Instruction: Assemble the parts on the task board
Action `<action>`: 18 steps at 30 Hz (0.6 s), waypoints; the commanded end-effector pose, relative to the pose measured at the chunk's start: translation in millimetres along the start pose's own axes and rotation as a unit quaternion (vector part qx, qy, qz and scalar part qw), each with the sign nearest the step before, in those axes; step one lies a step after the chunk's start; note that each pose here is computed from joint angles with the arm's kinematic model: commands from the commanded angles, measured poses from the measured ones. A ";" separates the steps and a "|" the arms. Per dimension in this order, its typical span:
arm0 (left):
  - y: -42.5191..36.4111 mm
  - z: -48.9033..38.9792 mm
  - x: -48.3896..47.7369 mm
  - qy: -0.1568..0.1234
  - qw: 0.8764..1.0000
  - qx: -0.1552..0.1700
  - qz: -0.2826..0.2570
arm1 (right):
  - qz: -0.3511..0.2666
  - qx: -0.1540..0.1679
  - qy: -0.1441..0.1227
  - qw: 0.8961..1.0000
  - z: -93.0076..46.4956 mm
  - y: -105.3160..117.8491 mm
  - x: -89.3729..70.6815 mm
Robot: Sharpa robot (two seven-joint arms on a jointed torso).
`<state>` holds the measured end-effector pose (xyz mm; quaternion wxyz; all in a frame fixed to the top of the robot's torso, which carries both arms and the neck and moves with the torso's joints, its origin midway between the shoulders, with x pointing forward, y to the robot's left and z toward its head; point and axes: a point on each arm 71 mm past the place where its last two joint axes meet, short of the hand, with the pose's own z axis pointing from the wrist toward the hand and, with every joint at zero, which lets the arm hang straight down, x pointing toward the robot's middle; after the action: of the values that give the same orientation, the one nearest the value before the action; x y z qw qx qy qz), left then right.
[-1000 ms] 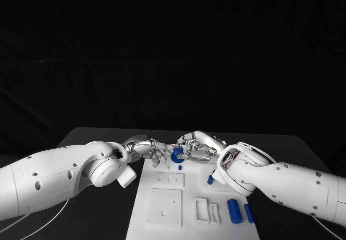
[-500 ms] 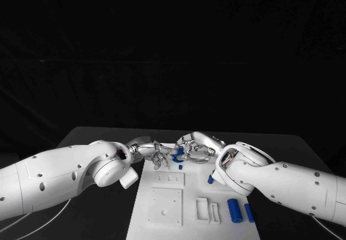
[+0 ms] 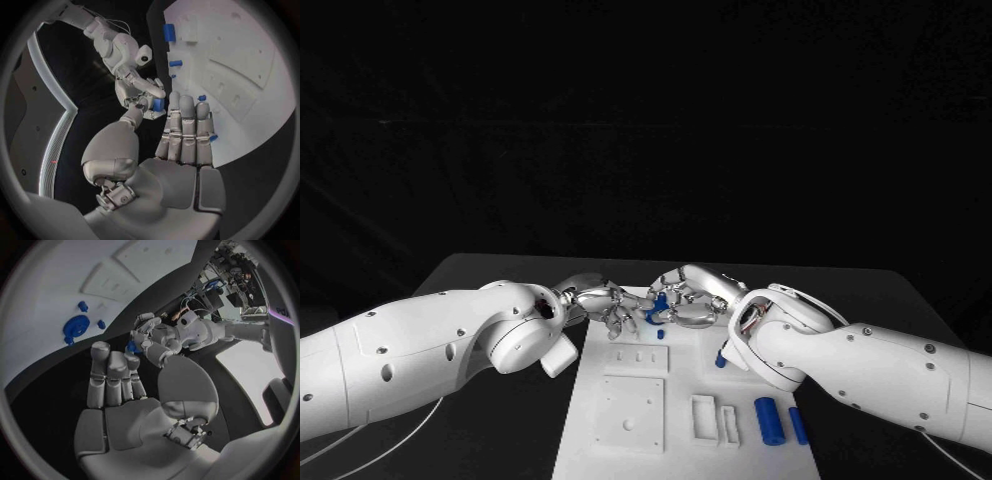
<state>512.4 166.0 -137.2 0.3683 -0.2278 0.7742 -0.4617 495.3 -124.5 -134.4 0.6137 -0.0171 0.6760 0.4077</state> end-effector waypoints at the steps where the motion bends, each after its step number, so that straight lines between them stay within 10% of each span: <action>1: -2.2 1.4 0.5 -0.007 1.000 0.002 -0.005 | -0.006 -0.001 0.009 1.000 0.4 1.4 2.0; 18: -2.7 4.9 4.6 0.001 1.000 0.000 -0.006 | -0.007 0.000 0.010 1.000 1.8 1.9 3.1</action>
<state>513.7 160.5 -138.3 0.3668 -0.2303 0.7746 -0.4608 495.3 -121.4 -135.2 0.6110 -0.0189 0.6795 0.4056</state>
